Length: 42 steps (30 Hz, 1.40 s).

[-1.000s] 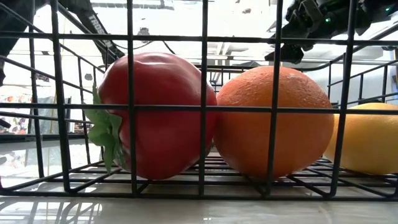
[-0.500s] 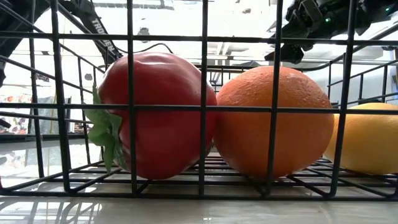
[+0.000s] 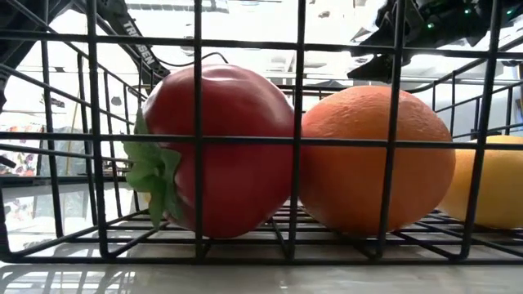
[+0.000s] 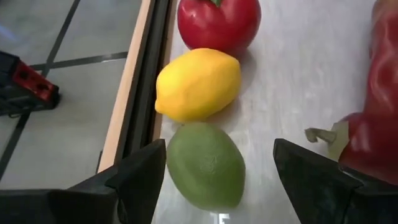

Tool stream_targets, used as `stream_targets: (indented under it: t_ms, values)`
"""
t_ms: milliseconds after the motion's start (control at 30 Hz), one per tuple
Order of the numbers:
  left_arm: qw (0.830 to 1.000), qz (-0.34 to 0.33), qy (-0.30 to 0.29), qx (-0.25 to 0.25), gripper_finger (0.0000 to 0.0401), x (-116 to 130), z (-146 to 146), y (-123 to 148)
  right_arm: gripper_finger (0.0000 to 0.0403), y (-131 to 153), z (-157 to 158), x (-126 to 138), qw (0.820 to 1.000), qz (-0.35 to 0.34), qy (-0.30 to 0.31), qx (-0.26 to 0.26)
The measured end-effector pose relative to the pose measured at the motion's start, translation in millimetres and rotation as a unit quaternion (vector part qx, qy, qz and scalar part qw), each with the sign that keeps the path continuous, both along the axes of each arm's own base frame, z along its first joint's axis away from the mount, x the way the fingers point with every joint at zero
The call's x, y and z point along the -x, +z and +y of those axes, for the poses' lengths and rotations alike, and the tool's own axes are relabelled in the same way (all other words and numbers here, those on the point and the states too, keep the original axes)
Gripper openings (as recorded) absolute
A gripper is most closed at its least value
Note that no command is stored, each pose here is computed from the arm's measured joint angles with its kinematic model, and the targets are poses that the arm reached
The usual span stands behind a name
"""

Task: Sort produce into baskets
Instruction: Put the lime into the bottom wire basket

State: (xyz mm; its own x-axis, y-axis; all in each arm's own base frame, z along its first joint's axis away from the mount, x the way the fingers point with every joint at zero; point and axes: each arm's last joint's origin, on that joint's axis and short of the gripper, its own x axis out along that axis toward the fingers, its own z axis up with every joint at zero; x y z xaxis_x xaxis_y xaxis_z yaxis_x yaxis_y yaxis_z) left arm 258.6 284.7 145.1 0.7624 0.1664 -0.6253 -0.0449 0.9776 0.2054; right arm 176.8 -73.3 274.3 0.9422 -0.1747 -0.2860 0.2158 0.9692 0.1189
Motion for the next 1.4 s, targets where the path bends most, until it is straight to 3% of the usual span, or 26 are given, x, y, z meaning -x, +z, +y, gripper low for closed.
stream_targets:
  t_ms: [833, 1400]
  values:
    - [0.999, 0.046, -0.013, -0.015, 0.0283, -11.5, -8.6, -10.7, 0.0393, 3.9, -0.5, -1.0, 1.0, -0.019, 0.001, 0.013]
    - [0.997, 0.07, -0.018, -0.031, 0.0177, -15.8, -13.3, -12.6, 0.0393, 3.6, -0.4, -0.9, 1.0, -0.017, 0.002, 0.014]
